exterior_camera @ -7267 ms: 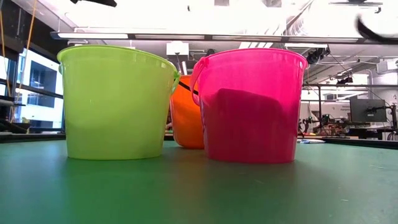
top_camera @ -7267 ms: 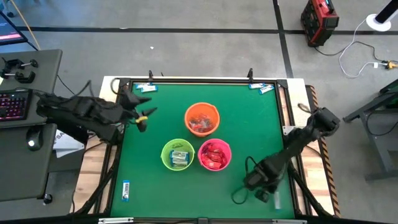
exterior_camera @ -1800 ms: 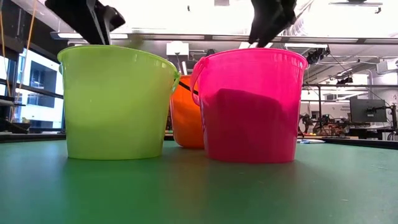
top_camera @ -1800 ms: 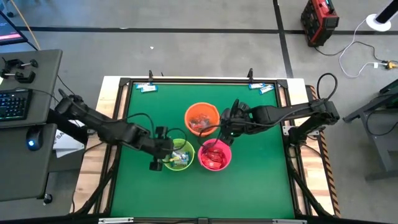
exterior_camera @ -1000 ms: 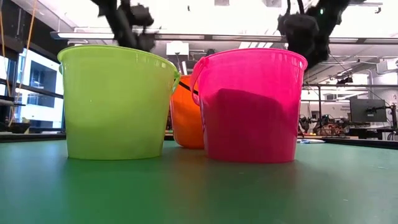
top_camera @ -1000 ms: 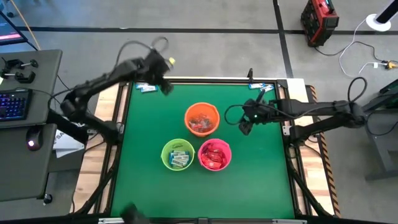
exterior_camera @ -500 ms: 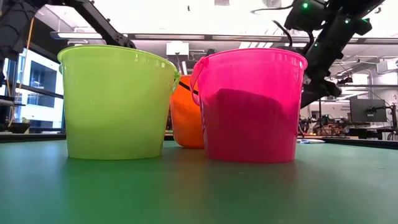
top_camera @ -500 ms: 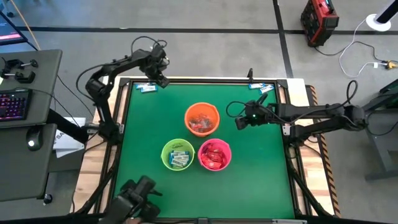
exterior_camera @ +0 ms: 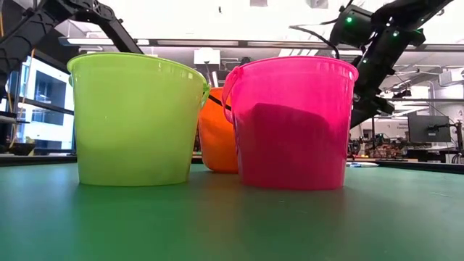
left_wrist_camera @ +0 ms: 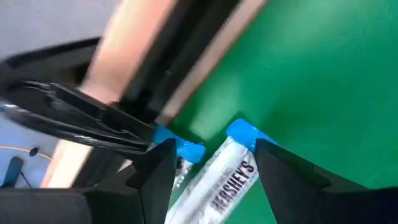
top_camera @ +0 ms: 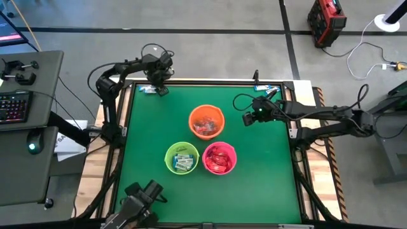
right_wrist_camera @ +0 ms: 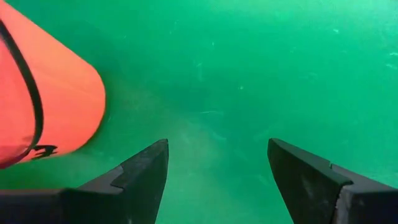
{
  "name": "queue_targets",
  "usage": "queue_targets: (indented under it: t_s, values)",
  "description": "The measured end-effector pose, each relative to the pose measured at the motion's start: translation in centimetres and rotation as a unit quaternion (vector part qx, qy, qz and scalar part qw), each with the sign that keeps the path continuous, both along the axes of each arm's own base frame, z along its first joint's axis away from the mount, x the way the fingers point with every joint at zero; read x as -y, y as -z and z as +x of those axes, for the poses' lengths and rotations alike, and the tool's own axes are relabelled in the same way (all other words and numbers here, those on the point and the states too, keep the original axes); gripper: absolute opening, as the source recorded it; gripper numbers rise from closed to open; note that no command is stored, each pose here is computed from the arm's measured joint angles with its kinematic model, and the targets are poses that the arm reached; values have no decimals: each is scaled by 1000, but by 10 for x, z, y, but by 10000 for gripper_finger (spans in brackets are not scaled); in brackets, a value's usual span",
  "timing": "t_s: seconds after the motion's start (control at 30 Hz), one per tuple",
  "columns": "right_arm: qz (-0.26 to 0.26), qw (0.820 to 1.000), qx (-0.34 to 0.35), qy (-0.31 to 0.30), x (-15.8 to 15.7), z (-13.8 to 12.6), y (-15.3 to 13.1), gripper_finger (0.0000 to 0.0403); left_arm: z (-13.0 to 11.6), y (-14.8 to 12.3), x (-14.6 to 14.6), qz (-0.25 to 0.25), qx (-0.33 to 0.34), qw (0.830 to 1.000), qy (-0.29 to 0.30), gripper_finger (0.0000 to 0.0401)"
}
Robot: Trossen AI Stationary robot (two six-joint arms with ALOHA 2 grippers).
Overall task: Sort candy by brand, put in halloween buckets
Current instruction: Put the white chocolate bar into the green bucket
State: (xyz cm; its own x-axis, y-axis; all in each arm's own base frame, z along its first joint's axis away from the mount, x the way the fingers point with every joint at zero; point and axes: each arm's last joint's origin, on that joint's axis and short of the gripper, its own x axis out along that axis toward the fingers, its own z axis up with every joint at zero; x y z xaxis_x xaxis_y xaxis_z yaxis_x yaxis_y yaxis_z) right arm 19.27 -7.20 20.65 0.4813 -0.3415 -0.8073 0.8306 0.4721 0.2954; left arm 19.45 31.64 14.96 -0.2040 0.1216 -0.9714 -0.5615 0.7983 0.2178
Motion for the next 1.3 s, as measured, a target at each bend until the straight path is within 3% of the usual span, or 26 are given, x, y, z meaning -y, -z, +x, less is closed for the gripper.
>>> queue_targets:
  t_s: [0.27,0.37,0.5,0.63,0.87,1.0,1.1,1.3]
  values:
    - [-11,1000,-9,-18,2,-1,0,267,2,6,10,-42,-26,998,28,192]
    - [-14,1000,-11,-23,2,-1,0,267,6,6,15,-54,-31,998,32,141]
    - [-21,999,-16,-34,2,-1,0,267,12,5,22,-61,-29,997,39,33]
    - [-25,999,-20,-40,2,-1,0,267,19,-5,30,-64,-26,997,40,13]
    - [-34,996,-44,-65,2,-3,2,267,28,-70,44,12,49,997,50,1]
    - [-37,995,-50,-74,2,-4,2,267,30,-122,64,36,170,982,69,1]
    - [-36,995,-21,-87,8,-1,-2,267,39,-153,95,21,273,956,102,0]
    - [-69,990,5,-124,25,-2,-7,267,72,-182,183,-3,319,928,191,0]
